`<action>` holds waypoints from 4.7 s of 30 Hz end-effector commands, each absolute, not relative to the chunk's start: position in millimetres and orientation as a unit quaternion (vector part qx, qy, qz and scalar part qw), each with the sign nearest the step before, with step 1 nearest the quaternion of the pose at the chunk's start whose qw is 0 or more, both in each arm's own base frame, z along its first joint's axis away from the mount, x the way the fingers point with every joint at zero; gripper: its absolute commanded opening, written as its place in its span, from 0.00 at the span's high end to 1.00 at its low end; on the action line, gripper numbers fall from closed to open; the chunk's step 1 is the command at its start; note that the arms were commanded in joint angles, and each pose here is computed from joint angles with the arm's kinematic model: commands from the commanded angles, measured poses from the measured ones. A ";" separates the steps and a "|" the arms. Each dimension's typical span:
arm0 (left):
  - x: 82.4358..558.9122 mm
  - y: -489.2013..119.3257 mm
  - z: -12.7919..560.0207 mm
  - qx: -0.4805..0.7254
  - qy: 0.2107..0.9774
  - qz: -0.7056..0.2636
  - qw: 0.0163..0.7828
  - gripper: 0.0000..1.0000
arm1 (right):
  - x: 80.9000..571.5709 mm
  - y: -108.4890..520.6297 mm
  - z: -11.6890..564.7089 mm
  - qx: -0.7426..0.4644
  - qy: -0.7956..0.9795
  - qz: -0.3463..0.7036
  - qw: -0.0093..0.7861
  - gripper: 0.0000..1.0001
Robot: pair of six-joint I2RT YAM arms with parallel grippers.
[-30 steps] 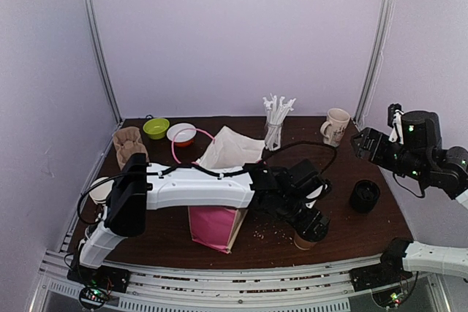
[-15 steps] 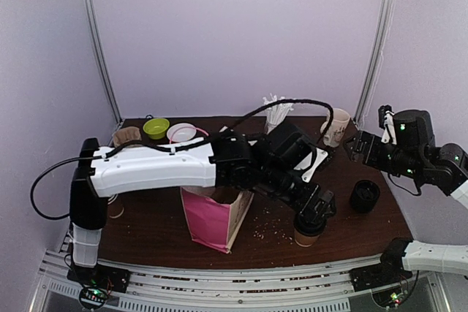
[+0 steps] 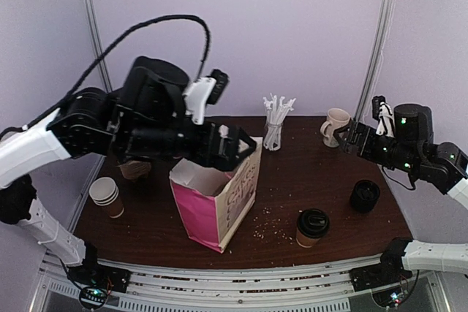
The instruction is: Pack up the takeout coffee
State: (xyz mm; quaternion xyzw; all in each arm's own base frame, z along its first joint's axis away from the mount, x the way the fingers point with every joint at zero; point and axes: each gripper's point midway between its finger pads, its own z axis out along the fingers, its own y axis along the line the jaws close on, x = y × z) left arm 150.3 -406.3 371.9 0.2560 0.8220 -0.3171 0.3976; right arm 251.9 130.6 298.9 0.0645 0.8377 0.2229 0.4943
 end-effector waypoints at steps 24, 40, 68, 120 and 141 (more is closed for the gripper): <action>223.3 -273.1 289.3 0.203 0.892 -0.144 0.376 0.07 | 260.2 174.8 248.5 -0.031 0.906 0.203 0.371 0.02; 208.0 -297.5 269.6 0.270 0.885 -0.190 0.328 0.17 | 245.7 176.2 230.2 -0.081 0.929 0.178 0.313 0.04; 199.8 -300.9 264.9 0.265 0.873 -0.234 0.336 0.43 | 156.6 198.7 162.5 -0.235 0.960 0.021 0.153 0.00; 198.7 -303.3 251.2 0.266 0.877 -0.235 0.326 0.47 | 152.7 196.0 101.1 -0.247 0.963 -0.023 0.104 0.22; 199.6 -301.7 262.5 0.264 0.873 -0.237 0.335 0.47 | 164.6 198.5 139.6 -0.227 0.962 -0.011 0.150 0.35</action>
